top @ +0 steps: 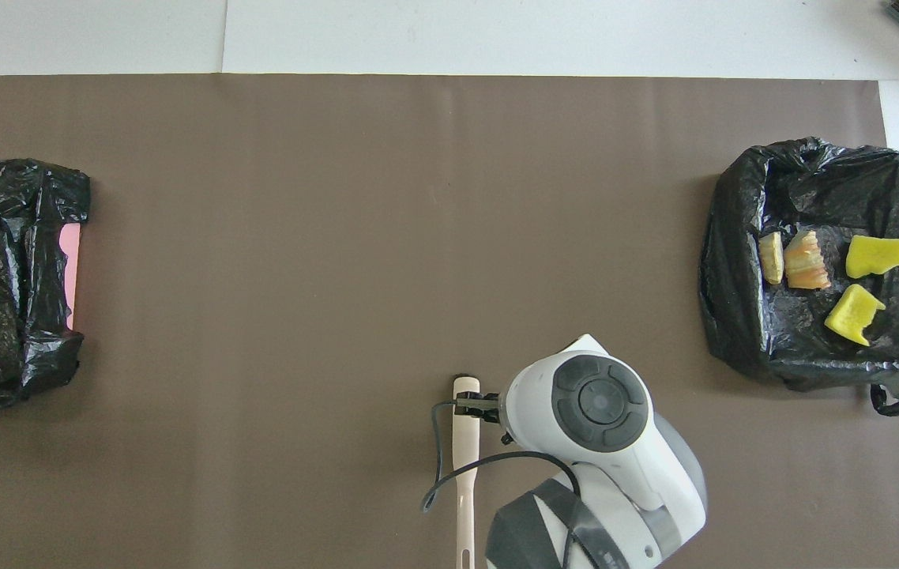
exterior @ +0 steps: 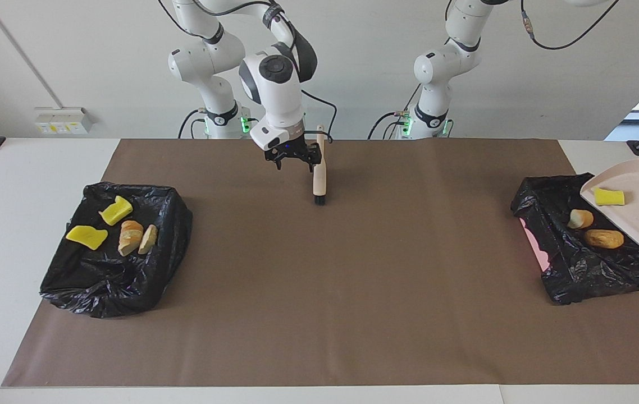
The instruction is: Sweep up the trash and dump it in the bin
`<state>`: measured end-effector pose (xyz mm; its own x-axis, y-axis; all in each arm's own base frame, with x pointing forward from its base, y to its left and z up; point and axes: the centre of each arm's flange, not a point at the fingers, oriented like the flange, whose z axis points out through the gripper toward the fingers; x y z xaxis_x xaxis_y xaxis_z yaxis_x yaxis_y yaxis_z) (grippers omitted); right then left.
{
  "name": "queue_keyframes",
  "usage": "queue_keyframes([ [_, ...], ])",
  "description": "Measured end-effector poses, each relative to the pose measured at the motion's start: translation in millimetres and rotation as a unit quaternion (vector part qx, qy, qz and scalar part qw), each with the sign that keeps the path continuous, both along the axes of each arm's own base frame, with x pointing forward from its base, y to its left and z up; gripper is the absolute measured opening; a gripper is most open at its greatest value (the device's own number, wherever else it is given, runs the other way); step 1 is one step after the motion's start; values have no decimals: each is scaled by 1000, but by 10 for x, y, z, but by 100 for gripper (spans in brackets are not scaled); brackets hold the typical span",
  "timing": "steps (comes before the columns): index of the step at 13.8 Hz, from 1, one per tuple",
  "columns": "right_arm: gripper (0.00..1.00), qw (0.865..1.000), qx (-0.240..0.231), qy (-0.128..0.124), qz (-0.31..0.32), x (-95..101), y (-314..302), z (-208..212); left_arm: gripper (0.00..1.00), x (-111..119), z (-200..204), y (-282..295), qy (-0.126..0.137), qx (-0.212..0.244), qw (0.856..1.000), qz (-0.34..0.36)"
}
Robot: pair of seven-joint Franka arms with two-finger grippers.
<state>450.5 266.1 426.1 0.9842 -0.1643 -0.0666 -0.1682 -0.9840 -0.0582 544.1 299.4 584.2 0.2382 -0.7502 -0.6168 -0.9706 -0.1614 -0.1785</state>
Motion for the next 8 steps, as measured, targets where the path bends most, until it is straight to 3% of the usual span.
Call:
queue_keyframes([
  [4, 100, 1000, 1, -2, 15, 380, -550, 490, 33, 107, 176, -66, 3, 41, 999, -16],
  [8, 100, 999, 0, -9, 36, 606, -1176, 1017, 33, 187, 388, -207, 8, 78, 997, -27],
])
